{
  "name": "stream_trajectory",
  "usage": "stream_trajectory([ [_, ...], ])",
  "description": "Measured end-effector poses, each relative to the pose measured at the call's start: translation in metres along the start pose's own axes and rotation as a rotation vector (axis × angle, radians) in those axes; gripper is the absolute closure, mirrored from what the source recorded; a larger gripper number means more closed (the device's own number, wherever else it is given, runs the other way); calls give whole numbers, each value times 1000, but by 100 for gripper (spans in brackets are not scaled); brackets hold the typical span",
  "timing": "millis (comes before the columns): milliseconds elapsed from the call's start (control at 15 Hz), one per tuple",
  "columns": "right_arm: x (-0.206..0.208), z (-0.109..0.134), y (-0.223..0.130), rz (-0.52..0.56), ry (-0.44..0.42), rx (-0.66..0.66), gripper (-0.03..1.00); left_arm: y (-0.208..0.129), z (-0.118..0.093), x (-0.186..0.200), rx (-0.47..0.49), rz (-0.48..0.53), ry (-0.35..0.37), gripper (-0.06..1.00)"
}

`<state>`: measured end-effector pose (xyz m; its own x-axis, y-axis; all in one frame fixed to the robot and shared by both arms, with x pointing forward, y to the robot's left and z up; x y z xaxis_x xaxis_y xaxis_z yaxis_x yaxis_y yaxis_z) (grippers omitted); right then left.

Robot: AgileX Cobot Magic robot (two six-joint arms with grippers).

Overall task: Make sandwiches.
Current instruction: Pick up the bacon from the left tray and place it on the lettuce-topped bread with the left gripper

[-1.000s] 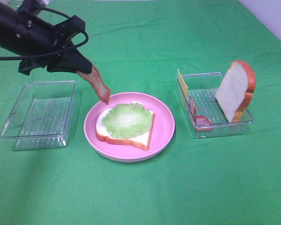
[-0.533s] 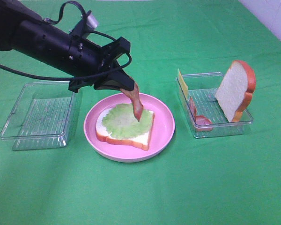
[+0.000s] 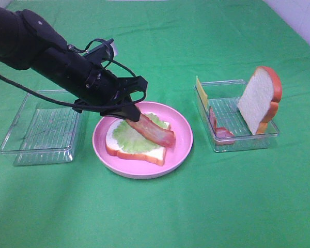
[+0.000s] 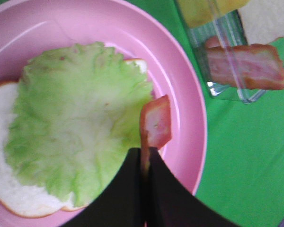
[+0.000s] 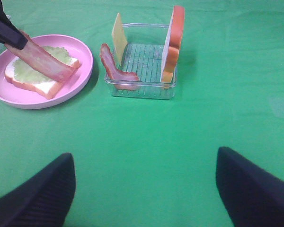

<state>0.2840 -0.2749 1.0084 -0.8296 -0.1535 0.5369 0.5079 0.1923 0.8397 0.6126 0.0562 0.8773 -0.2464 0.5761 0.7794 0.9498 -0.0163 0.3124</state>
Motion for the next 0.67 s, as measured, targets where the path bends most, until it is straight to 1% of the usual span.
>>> stream_trajectory([
  [67, 0, 0, 0, 0, 0, 0, 20, 0, 0, 0, 0, 0, 0, 94],
  [133, 0, 0, 0, 0, 0, 0, 20, 0, 4, 0, 2, -1, 22, 94],
  [200, 0, 0, 0, 0, 0, 0, 20, 0, 12, 0, 6, -1, 75, 92],
  [267, 0, 0, 0, 0, 0, 0, 20, 0, 20, 1, 4, -1, 124, 87],
  [400, 0, 0, 0, 0, 0, 0, 20, 0, 26, 2, 2, 1, 160, 75],
  [533, 0, 0, 0, 0, 0, 0, 20, 0, 27, 2, 1, 0, 168, 57],
  [667, 0, 0, 0, 0, 0, 0, 20, 2, 25, 6, -3, -9, 166, 34],
])
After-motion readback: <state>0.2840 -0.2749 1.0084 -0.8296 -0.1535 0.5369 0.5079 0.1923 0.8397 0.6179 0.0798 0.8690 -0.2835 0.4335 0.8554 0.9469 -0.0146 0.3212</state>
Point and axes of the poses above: a point on each arm's last joint axis where the gripper is mounted, x pointing back along that axis away from the gripper, z along the wrist's bending axis when the last joint is at zero, y = z × x, the point moved 7 cm from there along -x, pointing out along that axis toward the gripper, and after that the axes turned 3 degrees about x, right-handed, at the moved point
